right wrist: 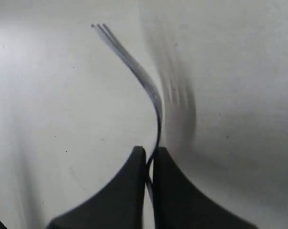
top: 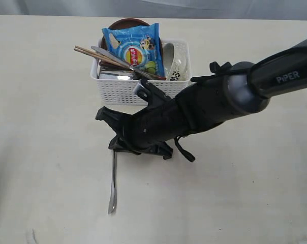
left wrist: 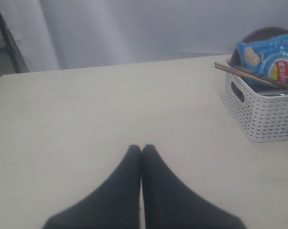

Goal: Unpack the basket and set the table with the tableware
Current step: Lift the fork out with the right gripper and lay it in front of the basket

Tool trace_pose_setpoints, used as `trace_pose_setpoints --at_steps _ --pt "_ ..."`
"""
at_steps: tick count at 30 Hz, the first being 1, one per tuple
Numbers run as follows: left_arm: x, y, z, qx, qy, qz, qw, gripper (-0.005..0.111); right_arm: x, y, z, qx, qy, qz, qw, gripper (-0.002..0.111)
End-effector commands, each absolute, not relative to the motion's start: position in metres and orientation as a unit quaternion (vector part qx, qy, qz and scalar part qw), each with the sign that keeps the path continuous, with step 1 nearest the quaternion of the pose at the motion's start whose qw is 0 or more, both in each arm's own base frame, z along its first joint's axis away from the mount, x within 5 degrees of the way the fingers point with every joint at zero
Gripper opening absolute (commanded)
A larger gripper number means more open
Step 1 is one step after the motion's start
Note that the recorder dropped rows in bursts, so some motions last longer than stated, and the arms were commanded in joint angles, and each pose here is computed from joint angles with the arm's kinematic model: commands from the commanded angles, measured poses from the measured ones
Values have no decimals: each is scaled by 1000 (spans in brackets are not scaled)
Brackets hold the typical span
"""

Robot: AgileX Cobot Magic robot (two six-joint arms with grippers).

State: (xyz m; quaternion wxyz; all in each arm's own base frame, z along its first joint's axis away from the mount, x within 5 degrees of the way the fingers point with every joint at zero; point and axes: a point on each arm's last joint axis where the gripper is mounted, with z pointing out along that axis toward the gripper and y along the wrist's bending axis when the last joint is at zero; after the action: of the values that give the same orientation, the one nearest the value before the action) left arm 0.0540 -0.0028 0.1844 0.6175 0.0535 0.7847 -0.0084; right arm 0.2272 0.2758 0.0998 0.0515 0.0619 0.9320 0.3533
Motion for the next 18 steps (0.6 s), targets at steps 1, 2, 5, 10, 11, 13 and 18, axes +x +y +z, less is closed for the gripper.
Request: trace_pose_setpoints --at_steps 1,2,5,10,11,13,18 --pt "54 -3 185 56 781 -10 622 0 227 278 102 55 931 357 52 0" --pt "54 -3 185 56 781 -10 622 0 226 278 102 55 931 358 52 0" --pt "54 -3 185 56 781 -10 622 0 226 278 102 54 930 360 50 15" --pt "54 -3 185 56 781 -10 622 0 224 280 104 49 927 371 39 48" --pt "54 -3 185 56 781 -10 622 0 224 280 104 49 927 371 39 49" --pt "54 -3 185 56 781 -10 622 0 224 280 104 46 927 371 40 49" --pt "54 -3 185 56 781 -10 622 0 235 280 115 11 925 374 63 49"
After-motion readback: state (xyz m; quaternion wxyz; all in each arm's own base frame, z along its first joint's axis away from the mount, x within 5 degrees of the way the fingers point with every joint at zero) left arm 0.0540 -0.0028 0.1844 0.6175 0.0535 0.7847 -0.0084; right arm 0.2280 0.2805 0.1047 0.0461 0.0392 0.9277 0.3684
